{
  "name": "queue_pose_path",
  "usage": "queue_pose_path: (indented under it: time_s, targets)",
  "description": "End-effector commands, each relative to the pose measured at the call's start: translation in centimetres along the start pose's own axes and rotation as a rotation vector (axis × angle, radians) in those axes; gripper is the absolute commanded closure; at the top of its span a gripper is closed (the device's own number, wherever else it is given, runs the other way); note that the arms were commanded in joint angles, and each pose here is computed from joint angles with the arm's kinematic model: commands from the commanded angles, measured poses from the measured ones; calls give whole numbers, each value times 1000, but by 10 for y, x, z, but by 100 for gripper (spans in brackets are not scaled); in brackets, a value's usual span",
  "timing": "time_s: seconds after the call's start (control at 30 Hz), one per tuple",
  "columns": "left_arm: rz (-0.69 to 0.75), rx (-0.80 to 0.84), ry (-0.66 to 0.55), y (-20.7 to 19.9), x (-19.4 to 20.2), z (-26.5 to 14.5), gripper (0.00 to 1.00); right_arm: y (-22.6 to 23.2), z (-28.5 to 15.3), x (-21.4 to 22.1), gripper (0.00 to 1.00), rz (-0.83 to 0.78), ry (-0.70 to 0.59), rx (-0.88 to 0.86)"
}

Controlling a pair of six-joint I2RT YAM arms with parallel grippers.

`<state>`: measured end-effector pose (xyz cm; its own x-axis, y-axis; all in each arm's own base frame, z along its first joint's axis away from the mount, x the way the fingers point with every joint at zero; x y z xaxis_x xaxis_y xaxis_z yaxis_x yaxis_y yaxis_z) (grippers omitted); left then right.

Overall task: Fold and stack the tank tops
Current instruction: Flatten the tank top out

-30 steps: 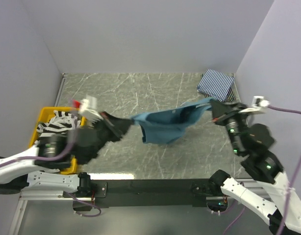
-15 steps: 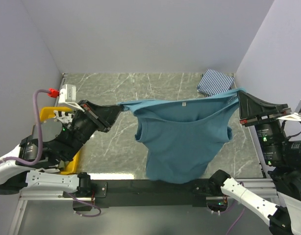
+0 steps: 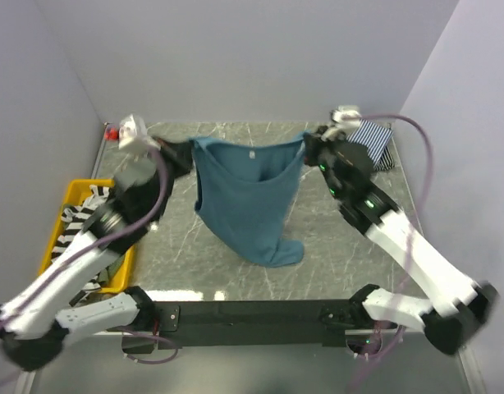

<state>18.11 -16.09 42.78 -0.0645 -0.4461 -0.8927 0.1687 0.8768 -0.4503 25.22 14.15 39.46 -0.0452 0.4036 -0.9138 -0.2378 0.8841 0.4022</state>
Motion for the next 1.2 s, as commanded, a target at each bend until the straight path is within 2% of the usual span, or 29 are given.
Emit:
queue_pose_path:
  time_s: [0.0, 0.07, 0.1, 0.13, 0.17, 0.2, 0.23, 0.3, 0.33, 0.37, 0.4, 0.43, 0.5, 0.53, 0.57, 0.6, 0.63, 0.67, 0.7, 0.73, 0.77, 0.8, 0.83, 0.87, 0.9, 0.93, 1.0, 1.03, 1.17]
  targets:
    - [-54, 40, 31, 33, 8, 77, 99, -10, 64, 14, 100, 37, -19, 31]
    - [-74, 81, 99, 46, 26, 128, 99, -24, 96, 4, 100, 65, -33, 53]
    - [-85, 28, 124, 67, 32, 167, 99, -35, 124, 25, 100, 78, 17, 90]
    - [-95, 48, 158, 71, 38, 185, 99, -42, 139, 27, 100, 83, 23, 105]
    - [-102, 63, 141, 73, 36, 206, 99, -44, 155, 6, 100, 94, -14, 111]
    - [-112, 71, 105, 75, 17, 226, 99, -58, 183, 33, 100, 97, 53, 144]
    - [-119, 29, 188, 94, 50, 260, 99, -63, 198, 38, 100, 100, 73, 149]
    - [-146, 43, 196, 106, 47, 291, 99, -76, 239, 49, 97, 115, 129, 166]
    - [-166, 12, 256, 127, 76, 314, 93, -82, 249, 57, 89, 122, 165, 181]
    - [-199, 3, 291, 142, 83, 323, 86, -87, 264, 63, 77, 143, 197, 195]
    - [-208, 17, 276, 145, 76, 334, 79, -96, 270, 63, 53, 163, 212, 211]
    - [-221, 5, 306, 158, 90, 343, 64, -97, 272, 62, 43, 182, 231, 202]
    - [-206, -19, 305, 166, 83, 337, 51, -96, 264, 52, 27, 220, 221, 197]
    - [-192, -34, 288, 166, 77, 332, 43, -95, 257, 48, 25, 224, 206, 207]
    - [-180, -72, 288, 172, 83, 324, 40, -93, 241, 40, 20, 242, 188, 215]
    - [-177, -71, 247, 163, 64, 311, 38, -92, 232, 37, 19, 256, 185, 223]
    - [-179, -90, 241, 161, 60, 302, 33, -95, 221, 43, 19, 267, 203, 257]
    - [-184, -137, 274, 164, 73, 290, 32, -87, 202, 32, 19, 299, 203, 261]
    - [-175, -196, 244, 159, 62, 271, 32, -87, 190, 34, 19, 311, 213, 272]
    - [-179, -242, 242, 160, 65, 259, 34, -93, 172, 64, 19, 316, 286, 309]
    - [-193, -286, 301, 165, 98, 242, 40, -85, 151, 54, 22, 339, 255, 297]
    - [-195, -284, 279, 161, 98, 227, 46, -85, 136, 66, 24, 338, 270, 306]
    - [-200, -288, 290, 161, 111, 220, 53, -97, 114, 105, 27, 329, 348, 358]
    - [-191, -301, 368, 166, 147, 204, 56, -92, 96, 105, 34, 359, 341, 340]
    - [-186, -306, 411, 169, 165, 198, 60, -95, 83, 120, 37, 367, 370, 339]
    - [-185, -276, 424, 167, 178, 196, 63, -109, 60, 156, 40, 366, 446, 381]
    - [-124, -254, 513, 169, 220, 182, 64, -108, 39, 175, 51, 400, 474, 353]
    - [-97, -231, 535, 167, 231, 180, 63, -116, 21, 201, 53, 397, 532, 372]
    - [40, -171, 615, 163, 263, 181, 60, -124, -3, 233, 64, 383, 609, 381]
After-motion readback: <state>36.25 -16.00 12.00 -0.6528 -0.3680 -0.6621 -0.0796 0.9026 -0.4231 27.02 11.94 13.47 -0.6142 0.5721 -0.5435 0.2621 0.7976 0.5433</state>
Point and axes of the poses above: each gripper's point midway between its finger pads, its own z axis out along the fingers, its own y axis along the line the jaws close on, x = y × z, the point moved 7 cm from there along -z, back along the fingers, and after that the axes turned 13 degrees about z, right-handed, at the moved point
